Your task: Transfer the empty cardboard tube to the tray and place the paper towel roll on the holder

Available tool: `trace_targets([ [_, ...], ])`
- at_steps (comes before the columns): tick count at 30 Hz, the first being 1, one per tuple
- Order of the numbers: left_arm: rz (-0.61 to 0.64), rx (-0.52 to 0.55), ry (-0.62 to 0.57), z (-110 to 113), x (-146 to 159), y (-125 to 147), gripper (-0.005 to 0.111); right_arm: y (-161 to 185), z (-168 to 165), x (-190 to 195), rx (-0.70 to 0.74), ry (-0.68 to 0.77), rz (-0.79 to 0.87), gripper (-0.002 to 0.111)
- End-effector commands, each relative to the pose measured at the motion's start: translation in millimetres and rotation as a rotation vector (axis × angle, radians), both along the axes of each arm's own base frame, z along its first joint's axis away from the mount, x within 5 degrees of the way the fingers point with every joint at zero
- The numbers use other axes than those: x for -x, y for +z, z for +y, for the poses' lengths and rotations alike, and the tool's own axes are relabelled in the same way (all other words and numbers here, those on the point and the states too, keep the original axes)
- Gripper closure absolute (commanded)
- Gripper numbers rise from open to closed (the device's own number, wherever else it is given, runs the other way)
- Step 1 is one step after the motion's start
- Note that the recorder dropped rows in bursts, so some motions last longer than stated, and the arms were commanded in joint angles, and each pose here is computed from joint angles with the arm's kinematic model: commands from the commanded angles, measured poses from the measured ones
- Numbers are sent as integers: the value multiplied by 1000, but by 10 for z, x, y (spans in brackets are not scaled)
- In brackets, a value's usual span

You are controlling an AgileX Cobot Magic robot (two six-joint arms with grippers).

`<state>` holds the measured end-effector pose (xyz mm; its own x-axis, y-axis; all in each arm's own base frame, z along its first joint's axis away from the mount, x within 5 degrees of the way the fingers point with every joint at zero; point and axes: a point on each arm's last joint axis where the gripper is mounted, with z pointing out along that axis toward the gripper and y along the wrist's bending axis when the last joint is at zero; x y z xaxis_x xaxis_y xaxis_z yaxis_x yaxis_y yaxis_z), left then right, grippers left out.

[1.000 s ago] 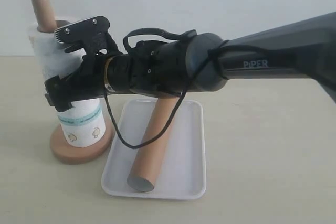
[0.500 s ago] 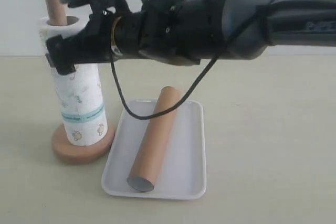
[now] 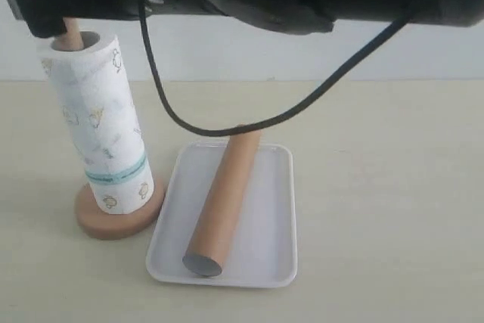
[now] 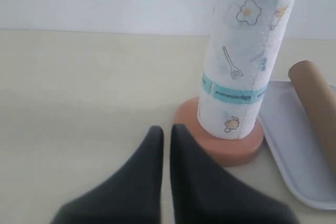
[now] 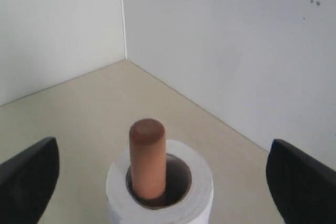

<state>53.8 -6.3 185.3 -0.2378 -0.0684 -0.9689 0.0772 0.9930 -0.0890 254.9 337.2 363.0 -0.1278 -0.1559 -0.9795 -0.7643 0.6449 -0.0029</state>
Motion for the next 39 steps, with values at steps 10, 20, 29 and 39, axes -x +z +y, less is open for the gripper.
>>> trace_targets([
  [10, -2, 7, -3, -2, 1, -8, 102, 843, -665, 344, -83, -140, -78, 4],
  [20, -2, 7, -3, -2, 1, -8, 102, 1221, -1126, 774, -39, -219, -98, 4],
  [29, -2, 7, -3, -2, 1, -8, 102, 1376, -1665, 989, 112, -356, -112, 4],
  [39, -2, 7, -3, -2, 1, -8, 102, 1146, -1932, 998, 468, -515, 23, 24],
])
